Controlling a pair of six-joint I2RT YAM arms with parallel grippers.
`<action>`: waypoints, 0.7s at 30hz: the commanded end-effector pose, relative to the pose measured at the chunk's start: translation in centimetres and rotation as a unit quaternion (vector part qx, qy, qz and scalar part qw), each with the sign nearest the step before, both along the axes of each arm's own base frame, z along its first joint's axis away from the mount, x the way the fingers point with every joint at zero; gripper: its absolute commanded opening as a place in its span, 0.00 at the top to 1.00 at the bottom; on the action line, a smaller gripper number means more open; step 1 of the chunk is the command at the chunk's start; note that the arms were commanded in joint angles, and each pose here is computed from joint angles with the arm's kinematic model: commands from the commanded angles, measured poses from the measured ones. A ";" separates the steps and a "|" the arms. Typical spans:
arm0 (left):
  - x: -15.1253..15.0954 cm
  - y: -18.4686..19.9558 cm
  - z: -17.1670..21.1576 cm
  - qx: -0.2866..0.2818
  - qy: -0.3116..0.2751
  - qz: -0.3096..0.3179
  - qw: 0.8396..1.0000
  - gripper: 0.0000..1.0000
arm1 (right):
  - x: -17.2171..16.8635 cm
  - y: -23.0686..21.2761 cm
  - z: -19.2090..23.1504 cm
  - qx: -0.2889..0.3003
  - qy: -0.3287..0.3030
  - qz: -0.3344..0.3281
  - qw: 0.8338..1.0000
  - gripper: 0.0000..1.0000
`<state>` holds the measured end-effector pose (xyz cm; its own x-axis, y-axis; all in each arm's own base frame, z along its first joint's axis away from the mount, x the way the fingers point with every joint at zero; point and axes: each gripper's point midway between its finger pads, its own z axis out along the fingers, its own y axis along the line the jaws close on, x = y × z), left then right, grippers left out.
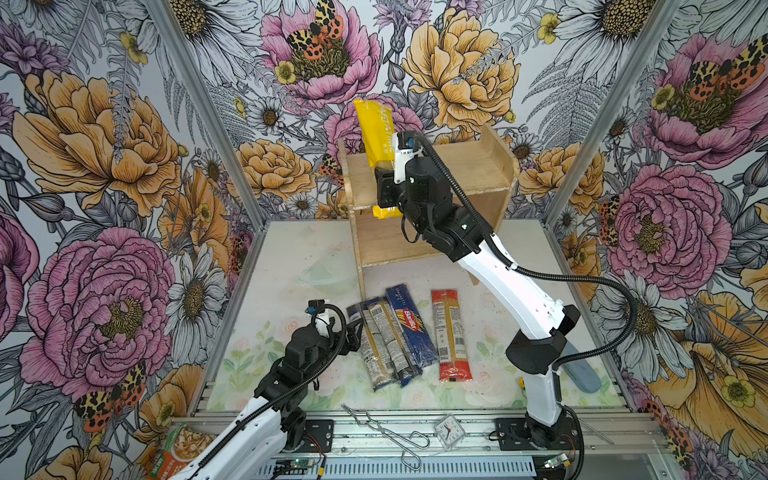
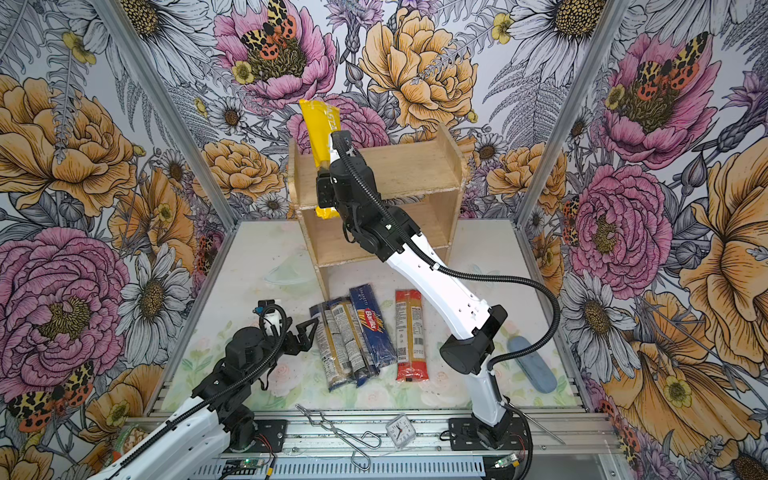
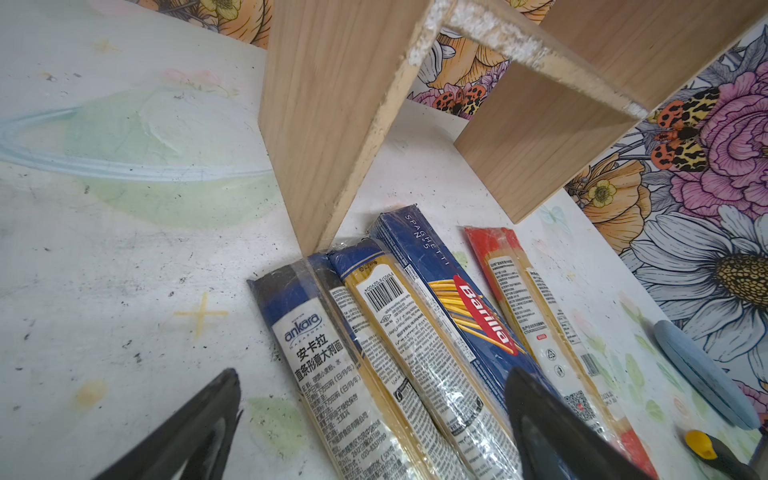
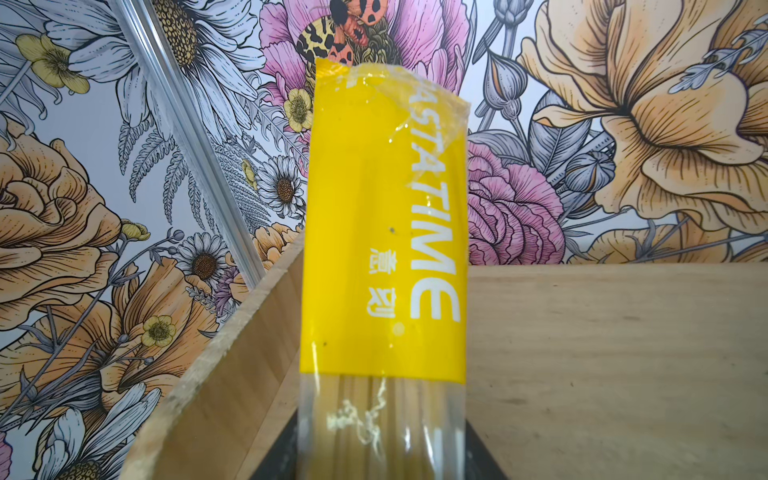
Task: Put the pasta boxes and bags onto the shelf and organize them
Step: 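Carry the upright yellow bag onto the upper shelf corner with the right gripper, then lower the yellow bag onto the upper shelf and open the right gripper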
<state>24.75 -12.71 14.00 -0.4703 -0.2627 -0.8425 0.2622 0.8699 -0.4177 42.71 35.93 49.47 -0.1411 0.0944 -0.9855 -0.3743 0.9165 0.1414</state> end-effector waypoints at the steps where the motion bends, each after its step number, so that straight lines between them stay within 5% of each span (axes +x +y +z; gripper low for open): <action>1: -0.1 -0.1 0.1 0.002 -0.008 -0.008 1.000 0.01 | 0.4 -1.0 1.0 0.001 -0.019 -0.018 1.000 0.55; 21: -0.1 -0.1 0.2 0.003 -0.009 -0.009 1.000 0.01 | 0.2 -1.0 1.3 -0.003 -0.023 -0.015 1.000 0.49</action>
<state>24.75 -12.71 14.00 -0.4703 -0.2627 -0.8425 0.2622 0.8699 -0.4177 42.99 35.58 50.38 -0.1020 0.1036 -0.9894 -0.3615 0.9227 0.1339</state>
